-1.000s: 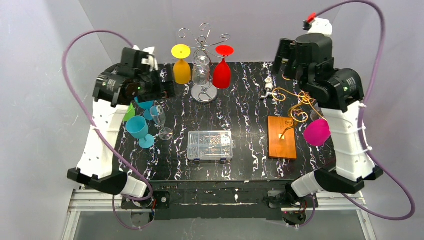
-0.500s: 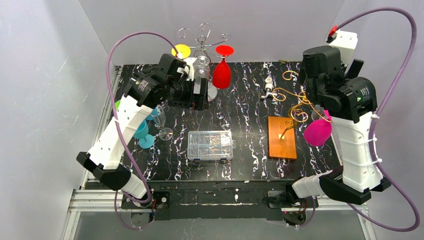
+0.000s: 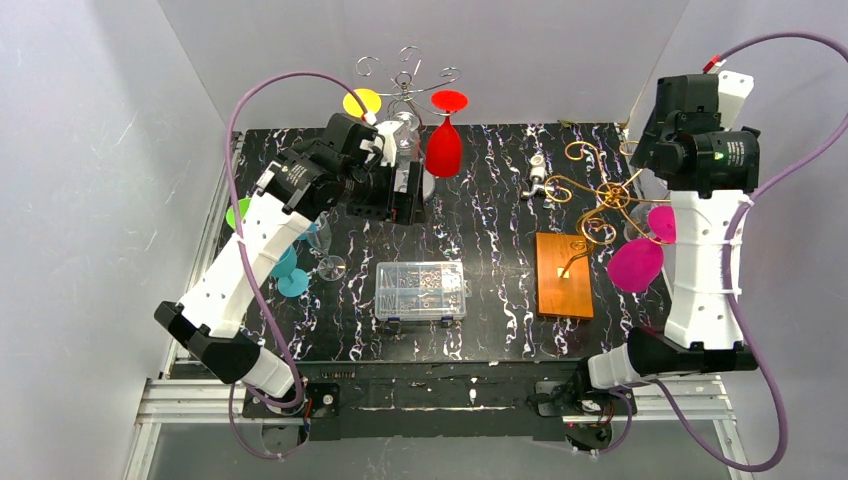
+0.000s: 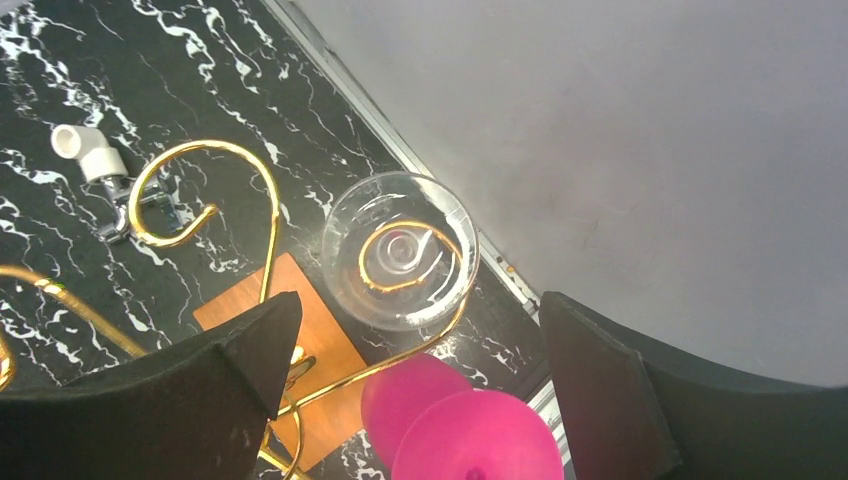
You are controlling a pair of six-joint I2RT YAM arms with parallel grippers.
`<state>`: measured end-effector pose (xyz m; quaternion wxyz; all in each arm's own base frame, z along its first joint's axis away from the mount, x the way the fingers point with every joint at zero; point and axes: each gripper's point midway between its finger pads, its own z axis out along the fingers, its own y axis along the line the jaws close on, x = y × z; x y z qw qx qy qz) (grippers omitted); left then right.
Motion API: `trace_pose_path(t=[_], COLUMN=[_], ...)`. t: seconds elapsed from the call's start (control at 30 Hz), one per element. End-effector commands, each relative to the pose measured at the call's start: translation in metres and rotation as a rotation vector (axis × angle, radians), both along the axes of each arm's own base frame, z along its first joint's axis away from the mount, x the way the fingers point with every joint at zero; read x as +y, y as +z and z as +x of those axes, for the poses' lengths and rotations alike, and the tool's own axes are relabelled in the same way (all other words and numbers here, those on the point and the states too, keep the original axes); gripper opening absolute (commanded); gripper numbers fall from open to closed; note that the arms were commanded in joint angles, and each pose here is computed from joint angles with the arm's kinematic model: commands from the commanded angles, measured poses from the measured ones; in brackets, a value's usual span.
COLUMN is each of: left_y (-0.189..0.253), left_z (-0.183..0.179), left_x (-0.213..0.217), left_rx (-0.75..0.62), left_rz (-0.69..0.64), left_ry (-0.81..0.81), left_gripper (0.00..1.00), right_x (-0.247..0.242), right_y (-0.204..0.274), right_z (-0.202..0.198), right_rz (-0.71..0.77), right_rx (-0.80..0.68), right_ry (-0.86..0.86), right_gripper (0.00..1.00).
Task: Take the wine glass off the wine glass rack
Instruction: Pick up the wine glass from the wine rack.
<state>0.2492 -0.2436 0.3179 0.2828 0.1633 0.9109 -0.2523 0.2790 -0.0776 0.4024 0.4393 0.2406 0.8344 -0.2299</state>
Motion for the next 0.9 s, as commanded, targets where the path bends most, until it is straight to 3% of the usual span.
trace_pose_path(t=[0.0,0.87], left_y=[0.005,-0.043], left_z=[-0.011,-0.010], left_x=[0.000,-0.004], left_rx=[-0.025,-0.031], left_rz=[-0.029,-0.012], left_ry=[-0.048,-0.063], left_gripper=[0.98,0.98], right_x=[-0.005,-0.016], right_y=[-0.009,-0.025], right_z=[0.010,0.027], right_rz=[0.073,0.198], right_rx=[-0.005,0.029], right_ry=[0.015,-0.013], right_gripper=[0.98,0.98])
